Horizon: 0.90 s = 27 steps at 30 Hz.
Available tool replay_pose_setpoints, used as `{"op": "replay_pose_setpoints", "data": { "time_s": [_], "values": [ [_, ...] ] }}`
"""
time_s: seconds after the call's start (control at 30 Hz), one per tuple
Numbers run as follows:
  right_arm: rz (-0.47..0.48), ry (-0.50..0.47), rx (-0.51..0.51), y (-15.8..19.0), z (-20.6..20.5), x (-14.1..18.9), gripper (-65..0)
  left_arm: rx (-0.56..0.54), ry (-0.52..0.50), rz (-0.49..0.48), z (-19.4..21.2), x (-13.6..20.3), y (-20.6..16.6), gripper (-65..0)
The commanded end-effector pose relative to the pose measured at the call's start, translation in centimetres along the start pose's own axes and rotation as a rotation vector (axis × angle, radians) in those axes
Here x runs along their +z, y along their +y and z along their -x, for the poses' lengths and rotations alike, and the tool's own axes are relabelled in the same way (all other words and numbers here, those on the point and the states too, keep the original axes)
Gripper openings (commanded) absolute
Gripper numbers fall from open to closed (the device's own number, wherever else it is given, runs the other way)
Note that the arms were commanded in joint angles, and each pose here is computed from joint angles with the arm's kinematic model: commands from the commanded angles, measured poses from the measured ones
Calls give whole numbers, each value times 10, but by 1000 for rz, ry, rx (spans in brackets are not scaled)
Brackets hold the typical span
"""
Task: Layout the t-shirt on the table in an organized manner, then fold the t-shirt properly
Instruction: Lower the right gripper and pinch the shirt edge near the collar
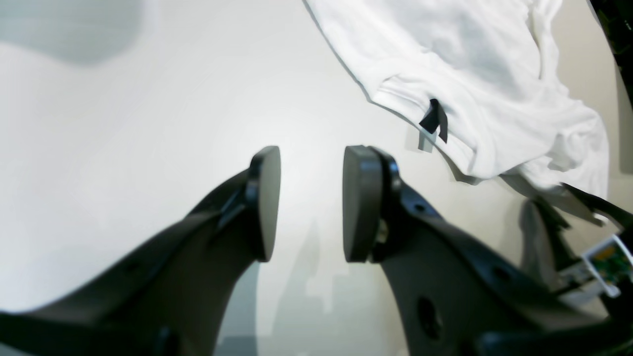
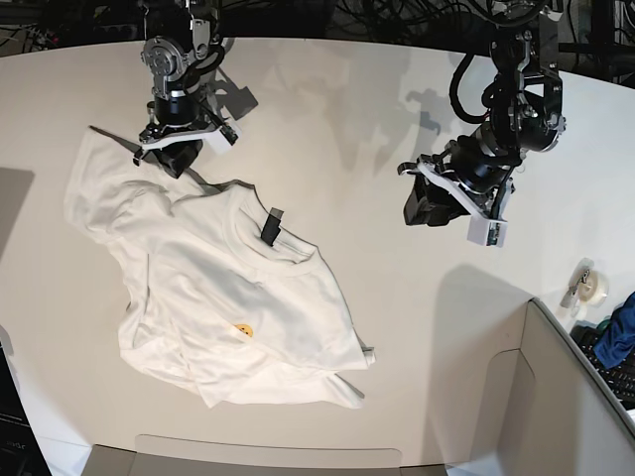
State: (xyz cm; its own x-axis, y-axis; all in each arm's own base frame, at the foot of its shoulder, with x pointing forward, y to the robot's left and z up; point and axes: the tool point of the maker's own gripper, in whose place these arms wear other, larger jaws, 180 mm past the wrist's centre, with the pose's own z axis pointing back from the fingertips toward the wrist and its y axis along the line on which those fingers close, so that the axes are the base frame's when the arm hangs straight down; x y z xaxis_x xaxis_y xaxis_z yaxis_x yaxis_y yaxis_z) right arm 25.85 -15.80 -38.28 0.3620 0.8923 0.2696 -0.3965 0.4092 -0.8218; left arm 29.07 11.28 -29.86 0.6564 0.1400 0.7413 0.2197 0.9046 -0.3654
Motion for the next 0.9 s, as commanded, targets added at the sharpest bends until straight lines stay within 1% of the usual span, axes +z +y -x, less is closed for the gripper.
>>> {"op": "replay_pose_setpoints", "data": {
  "time_s": [0.0, 0.2, 0.27, 0.33, 0.43, 0.5, 0.7, 0.8, 0.87],
  "values": [
    [24, -13, -4, -7, -6, -2, -470, -10, -38, 11, -11, 3, -2, -439],
    [37, -28, -12, -11, -16, -3, -468, -10, -35, 8, -11, 3, -2, -439],
    [38, -26, -12, -11, -16, -3, -451, -12, -35, 8, -11, 3, -1, -439],
    [40, -26, -11, -12, -15, -4, -390, -11, -34, 7, -11, 3, -1, -439],
    [39, -19, 9, -12, -13, -4, -276, -10, -34, 8, -10, 3, -1, -439],
    [39, -8, 39, -10, -10, -3, -229, -10, -34, 8, -10, 3, -1, -439],
    [32, 2, 53, -9, -7, -4, -222, -10, -32, 8, -10, 3, -1, -439],
    [-19, 71, 66, -2, 5, -4, -222, -10, -32, 8, -10, 3, -1, -439],
    [-14, 84, 66, -6, 5, -6, -222, -12, -32, 6, -10, 3, -1, -439]
  ]
}}
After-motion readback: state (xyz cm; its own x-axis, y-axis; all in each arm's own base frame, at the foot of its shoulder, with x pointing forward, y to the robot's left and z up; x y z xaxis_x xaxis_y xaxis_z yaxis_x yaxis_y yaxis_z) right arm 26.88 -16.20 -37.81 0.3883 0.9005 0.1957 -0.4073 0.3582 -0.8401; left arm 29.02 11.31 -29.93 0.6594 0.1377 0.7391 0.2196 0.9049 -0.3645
